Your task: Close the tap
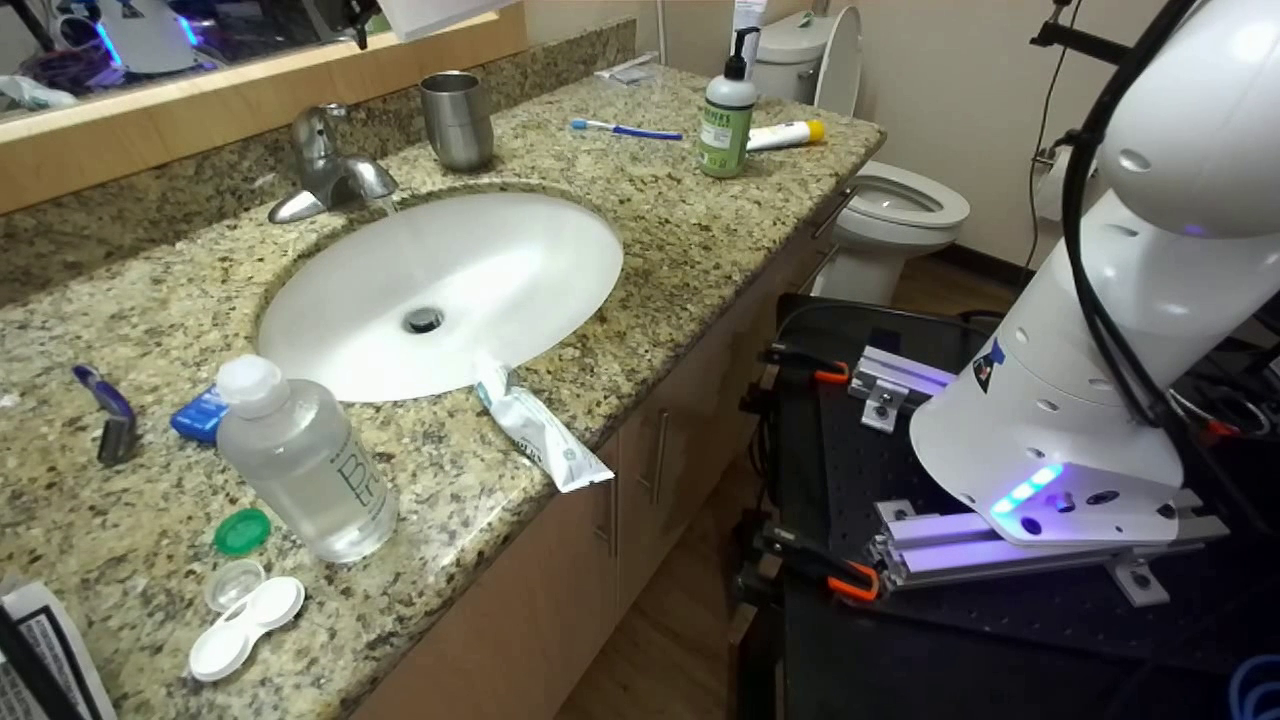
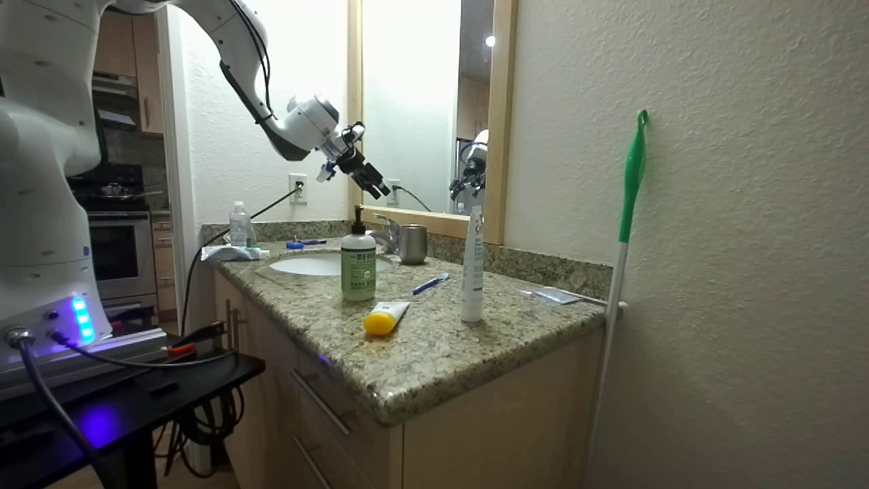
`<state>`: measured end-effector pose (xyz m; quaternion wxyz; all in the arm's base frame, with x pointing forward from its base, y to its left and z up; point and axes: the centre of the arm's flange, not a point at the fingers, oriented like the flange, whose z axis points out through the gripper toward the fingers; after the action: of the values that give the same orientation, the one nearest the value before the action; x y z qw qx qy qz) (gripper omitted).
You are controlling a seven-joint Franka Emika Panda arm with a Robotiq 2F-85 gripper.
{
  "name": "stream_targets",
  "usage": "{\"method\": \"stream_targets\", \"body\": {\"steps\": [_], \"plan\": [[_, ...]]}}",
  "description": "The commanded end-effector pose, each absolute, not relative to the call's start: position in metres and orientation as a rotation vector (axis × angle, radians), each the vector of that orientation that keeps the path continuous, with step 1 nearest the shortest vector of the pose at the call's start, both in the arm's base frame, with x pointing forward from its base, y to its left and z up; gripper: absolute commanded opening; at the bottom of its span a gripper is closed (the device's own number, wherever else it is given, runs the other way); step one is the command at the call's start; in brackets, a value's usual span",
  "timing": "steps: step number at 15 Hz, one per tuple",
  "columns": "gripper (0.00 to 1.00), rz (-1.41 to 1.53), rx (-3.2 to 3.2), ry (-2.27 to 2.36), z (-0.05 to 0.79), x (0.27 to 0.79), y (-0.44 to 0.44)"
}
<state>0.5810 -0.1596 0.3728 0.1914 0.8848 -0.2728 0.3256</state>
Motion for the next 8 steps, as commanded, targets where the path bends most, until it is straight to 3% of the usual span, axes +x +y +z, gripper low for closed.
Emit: {"method": "stream_targets", "body": {"steps": [1,7,8], "plan": [[1.0,0.919,2.456,-0.742,0.35,0.611,-0.167],[1.0,0.931,2.537,-0.65,0.332,0.642,-0.14],[1.0,0.942,2.529,-0.669,0.338,0.623,-0.143]]}}
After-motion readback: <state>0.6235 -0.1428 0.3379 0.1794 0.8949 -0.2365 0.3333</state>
